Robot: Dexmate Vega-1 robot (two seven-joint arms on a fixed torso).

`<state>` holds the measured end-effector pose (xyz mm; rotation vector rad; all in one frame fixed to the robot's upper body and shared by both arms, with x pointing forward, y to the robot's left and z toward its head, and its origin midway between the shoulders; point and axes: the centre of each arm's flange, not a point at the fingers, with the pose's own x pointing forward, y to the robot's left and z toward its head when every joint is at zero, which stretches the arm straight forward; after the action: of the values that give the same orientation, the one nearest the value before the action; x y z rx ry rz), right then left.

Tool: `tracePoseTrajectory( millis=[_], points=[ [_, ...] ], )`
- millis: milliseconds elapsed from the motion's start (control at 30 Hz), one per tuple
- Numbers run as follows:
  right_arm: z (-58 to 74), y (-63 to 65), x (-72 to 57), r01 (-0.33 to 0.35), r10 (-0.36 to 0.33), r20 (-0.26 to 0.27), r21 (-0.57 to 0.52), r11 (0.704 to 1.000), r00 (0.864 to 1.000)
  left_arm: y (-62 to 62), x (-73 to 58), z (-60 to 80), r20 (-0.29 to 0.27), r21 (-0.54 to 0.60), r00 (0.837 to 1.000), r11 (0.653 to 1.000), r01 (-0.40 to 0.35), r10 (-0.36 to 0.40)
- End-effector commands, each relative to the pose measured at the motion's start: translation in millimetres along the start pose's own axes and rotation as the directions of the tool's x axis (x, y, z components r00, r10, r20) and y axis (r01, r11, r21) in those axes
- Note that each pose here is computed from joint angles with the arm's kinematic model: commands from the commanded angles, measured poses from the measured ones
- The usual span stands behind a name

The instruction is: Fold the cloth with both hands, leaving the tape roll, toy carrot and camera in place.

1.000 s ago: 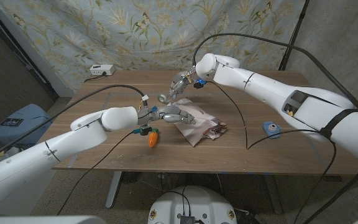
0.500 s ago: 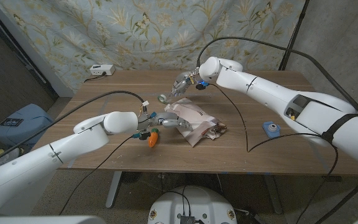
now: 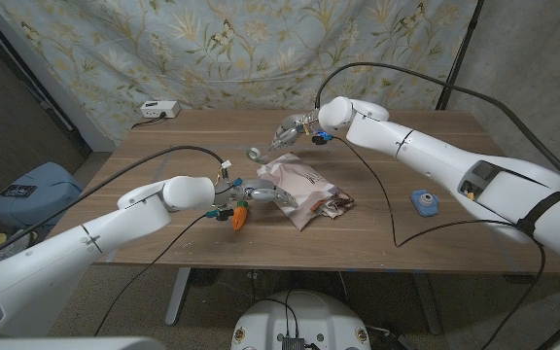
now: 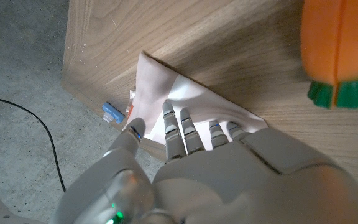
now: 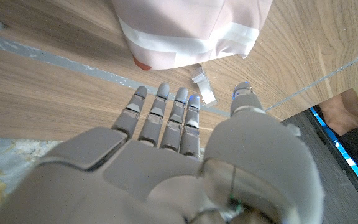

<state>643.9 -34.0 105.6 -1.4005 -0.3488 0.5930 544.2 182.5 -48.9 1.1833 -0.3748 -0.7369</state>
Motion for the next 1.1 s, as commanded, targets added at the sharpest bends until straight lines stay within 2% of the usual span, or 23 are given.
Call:
tracePoseTrajectory(
  millis=[33,300,667,1100],
  points=[
    [3.8,11.8,-20.6,0.040,-0.043,-0.035,-0.078,0.996,0.998,2.5,-0.6,-8.4,-0.005,-0.007,1.000,1.000,0.008,-0.008],
    [4.3,21.7,-31.9,0.094,-0.100,-0.037,-0.137,0.986,0.994,4.1,-2.3,-10.9,-0.006,-0.005,1.000,1.000,0.008,-0.008],
    [5.9,37.2,-36.4,0.099,-0.113,-0.050,-0.222,0.970,0.992,7.0,-4.6,-11.4,-0.010,0.002,1.000,1.000,-0.004,0.004],
    [-3.7,56.9,-28.5,0.056,-0.072,-0.061,-0.228,0.972,0.996,8.6,-3.3,-7.7,-0.001,0.013,1.000,1.000,-0.018,0.018]
  ],
)
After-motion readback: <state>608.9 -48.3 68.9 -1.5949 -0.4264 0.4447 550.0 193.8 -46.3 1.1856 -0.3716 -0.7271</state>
